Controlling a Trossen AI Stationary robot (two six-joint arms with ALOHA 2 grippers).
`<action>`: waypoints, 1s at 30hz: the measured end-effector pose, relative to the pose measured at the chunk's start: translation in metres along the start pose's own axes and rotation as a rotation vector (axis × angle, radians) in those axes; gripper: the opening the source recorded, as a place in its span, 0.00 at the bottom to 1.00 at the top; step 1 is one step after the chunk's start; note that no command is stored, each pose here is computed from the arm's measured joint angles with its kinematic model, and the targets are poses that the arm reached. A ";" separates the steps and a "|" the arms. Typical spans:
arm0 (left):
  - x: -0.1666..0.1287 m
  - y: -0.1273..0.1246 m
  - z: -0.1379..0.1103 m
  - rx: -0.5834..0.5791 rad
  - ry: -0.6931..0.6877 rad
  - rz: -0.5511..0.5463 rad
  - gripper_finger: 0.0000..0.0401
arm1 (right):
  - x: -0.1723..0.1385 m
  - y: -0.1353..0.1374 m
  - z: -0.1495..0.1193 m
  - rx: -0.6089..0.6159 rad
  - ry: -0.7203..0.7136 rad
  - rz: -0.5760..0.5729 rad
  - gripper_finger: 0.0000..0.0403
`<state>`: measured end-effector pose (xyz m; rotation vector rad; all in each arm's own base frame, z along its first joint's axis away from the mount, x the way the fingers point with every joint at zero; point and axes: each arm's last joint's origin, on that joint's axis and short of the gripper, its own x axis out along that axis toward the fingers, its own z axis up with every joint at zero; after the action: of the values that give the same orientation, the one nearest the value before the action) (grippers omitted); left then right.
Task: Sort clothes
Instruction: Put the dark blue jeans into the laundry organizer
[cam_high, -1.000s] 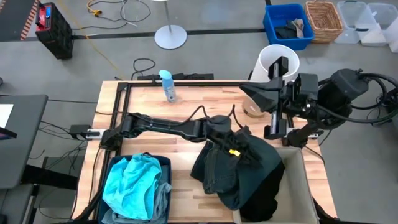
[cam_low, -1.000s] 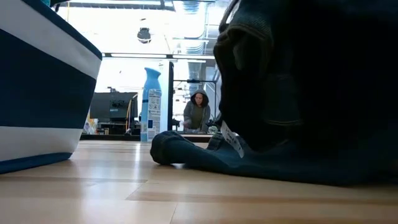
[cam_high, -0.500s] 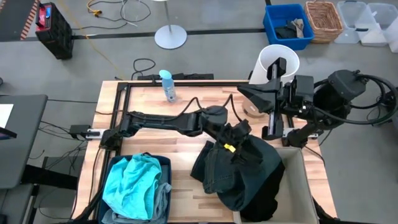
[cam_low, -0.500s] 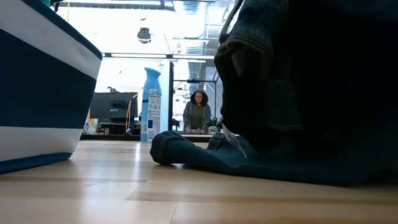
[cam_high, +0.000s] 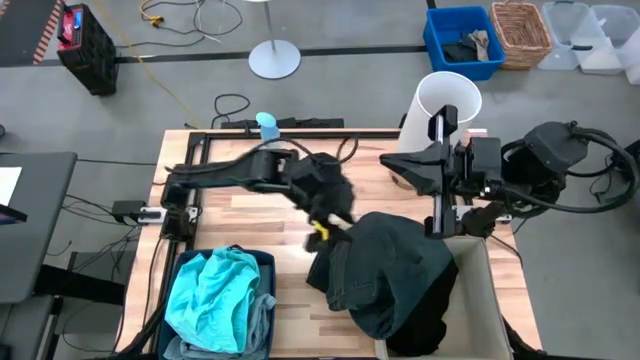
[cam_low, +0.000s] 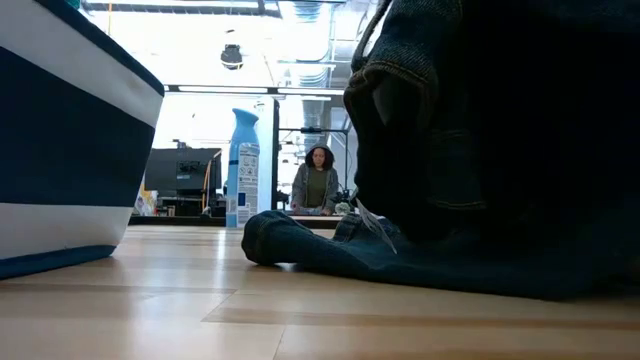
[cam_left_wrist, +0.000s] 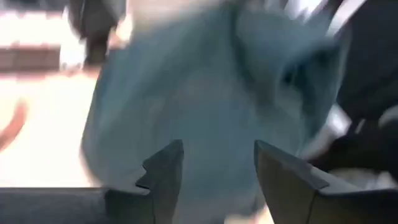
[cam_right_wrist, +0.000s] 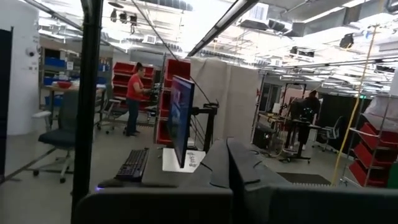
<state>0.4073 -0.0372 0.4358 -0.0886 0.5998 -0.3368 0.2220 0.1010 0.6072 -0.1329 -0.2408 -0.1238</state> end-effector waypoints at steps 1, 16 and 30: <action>-0.007 -0.001 -0.006 0.012 0.063 0.026 0.47 | 0.000 0.000 0.000 -0.001 0.002 0.002 0.00; 0.050 0.003 -0.097 0.035 0.608 0.127 0.61 | -0.002 0.004 -0.001 0.009 0.017 0.024 0.00; 0.116 0.013 -0.146 0.012 0.379 0.004 0.59 | -0.002 0.005 -0.001 0.027 0.017 0.024 0.00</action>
<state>0.4180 -0.0616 0.2504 -0.0113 0.9725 -0.3562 0.2209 0.1055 0.6050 -0.1078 -0.2238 -0.0978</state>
